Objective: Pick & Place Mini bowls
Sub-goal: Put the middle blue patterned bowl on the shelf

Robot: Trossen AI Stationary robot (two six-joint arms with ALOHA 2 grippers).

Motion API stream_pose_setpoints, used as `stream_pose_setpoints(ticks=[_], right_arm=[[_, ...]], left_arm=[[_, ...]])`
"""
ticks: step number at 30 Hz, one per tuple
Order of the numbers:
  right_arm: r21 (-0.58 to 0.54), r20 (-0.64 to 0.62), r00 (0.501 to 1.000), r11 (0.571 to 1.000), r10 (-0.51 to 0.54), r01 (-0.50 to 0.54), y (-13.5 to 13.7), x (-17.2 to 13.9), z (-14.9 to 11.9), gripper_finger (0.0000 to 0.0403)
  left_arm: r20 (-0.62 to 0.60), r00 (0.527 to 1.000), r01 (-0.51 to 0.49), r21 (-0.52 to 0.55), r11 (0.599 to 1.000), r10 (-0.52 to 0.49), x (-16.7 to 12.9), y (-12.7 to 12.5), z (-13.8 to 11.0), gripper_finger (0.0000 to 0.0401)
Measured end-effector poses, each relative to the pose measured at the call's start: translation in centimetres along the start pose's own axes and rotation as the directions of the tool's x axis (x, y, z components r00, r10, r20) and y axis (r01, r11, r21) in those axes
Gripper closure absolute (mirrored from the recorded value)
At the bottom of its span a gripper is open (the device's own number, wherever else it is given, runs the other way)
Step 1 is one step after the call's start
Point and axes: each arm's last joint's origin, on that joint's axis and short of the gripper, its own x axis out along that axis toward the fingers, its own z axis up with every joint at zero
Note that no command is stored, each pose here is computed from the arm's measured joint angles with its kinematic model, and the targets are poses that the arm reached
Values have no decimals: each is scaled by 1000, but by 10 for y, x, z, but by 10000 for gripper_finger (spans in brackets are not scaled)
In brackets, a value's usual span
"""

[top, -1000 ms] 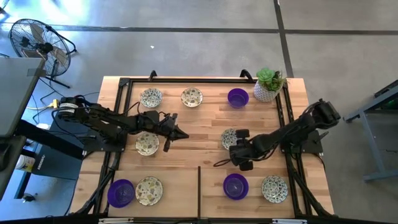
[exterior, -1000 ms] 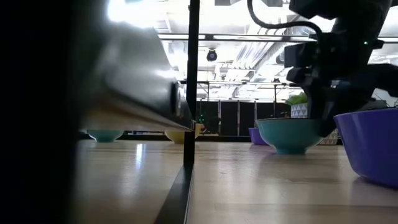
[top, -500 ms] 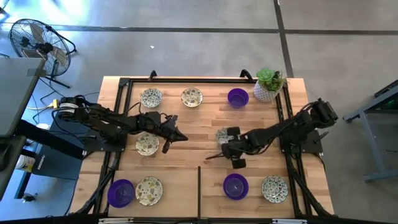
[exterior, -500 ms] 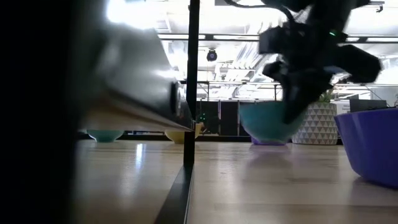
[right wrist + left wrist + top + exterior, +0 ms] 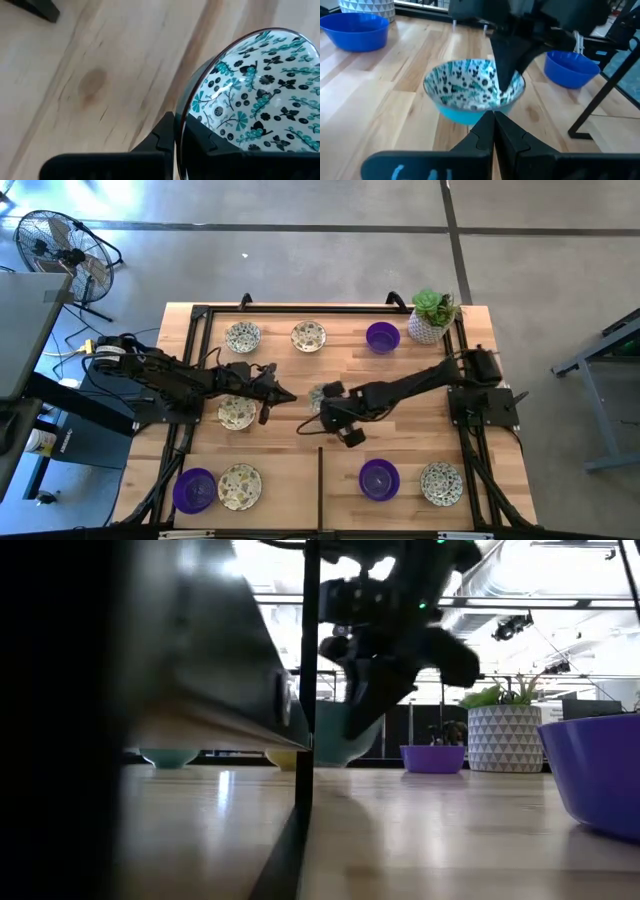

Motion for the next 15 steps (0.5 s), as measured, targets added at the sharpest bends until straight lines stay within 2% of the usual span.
stream_pose_setpoints(ticks=[6,11,15], right_arm=[[-85,-31,999,996,12,-15,-6,20,8,386],[-119,-34,999,992,-37,32,-5,22,11,382],[-131,-21,998,989,-65,62,1,15,15,357]], left_arm=[[-5,1000,-19,2,1000,19,-7,0,-1,399],[-9,1000,-29,8,1000,29,-8,-1,0,399],[-14,999,-31,7,999,31,-8,0,-1,399]])
